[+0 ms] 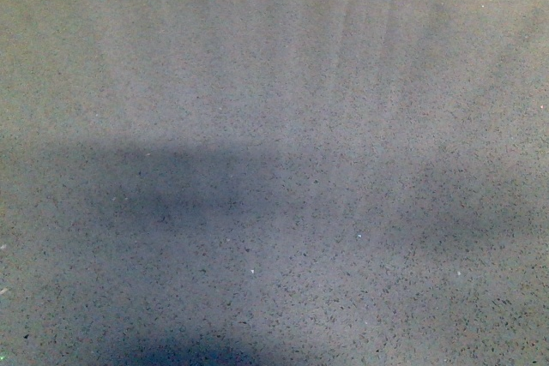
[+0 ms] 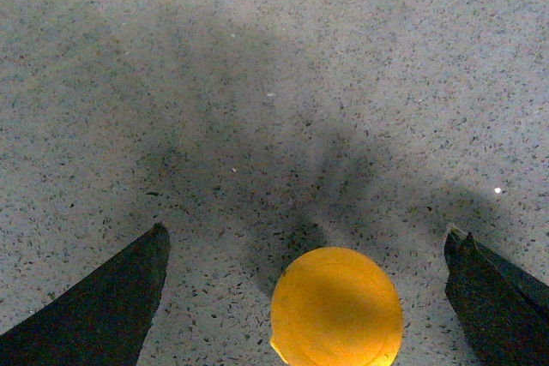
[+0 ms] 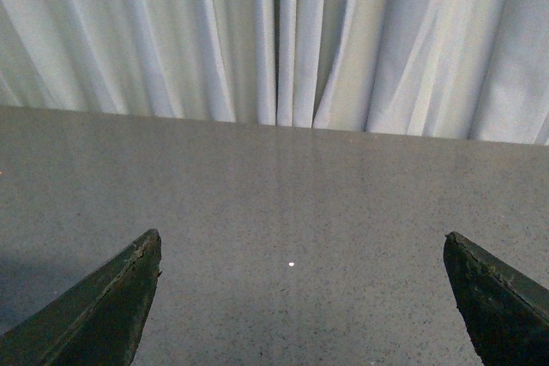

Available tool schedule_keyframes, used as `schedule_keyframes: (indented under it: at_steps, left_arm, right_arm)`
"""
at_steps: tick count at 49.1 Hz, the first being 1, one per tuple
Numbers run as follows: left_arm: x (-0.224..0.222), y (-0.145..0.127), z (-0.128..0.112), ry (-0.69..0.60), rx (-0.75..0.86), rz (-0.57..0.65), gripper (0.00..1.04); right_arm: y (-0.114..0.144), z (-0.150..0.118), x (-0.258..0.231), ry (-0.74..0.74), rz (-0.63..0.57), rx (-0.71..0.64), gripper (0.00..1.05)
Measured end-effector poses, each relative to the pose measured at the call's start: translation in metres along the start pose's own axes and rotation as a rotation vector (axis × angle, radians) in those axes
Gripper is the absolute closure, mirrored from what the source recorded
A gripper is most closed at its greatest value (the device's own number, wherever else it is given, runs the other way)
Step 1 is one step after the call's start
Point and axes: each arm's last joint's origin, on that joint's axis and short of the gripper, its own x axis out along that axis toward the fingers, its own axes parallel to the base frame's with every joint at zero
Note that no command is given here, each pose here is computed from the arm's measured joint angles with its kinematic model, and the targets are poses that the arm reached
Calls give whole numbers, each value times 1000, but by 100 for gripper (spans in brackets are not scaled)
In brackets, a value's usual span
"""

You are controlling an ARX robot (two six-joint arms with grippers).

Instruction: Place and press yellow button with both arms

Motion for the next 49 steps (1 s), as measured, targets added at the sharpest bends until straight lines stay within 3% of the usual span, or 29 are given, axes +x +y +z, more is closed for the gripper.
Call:
schedule_keyframes:
  at_steps: [25,40,45,49]
  left_arm:
    - [11,2,-7,33,1,8,10]
    - [12,0,-8,32,5,2,58]
    - [13,-1,-8,30,7,1,68]
    - [13,-1,-8,29,8,0,70]
  right_arm:
    - [0,0,0,0,0,0,9]
    - [0,0,0,0,0,0,9]
    - [0,0,0,0,0,0,9]
    - [0,0,0,0,0,0,9]
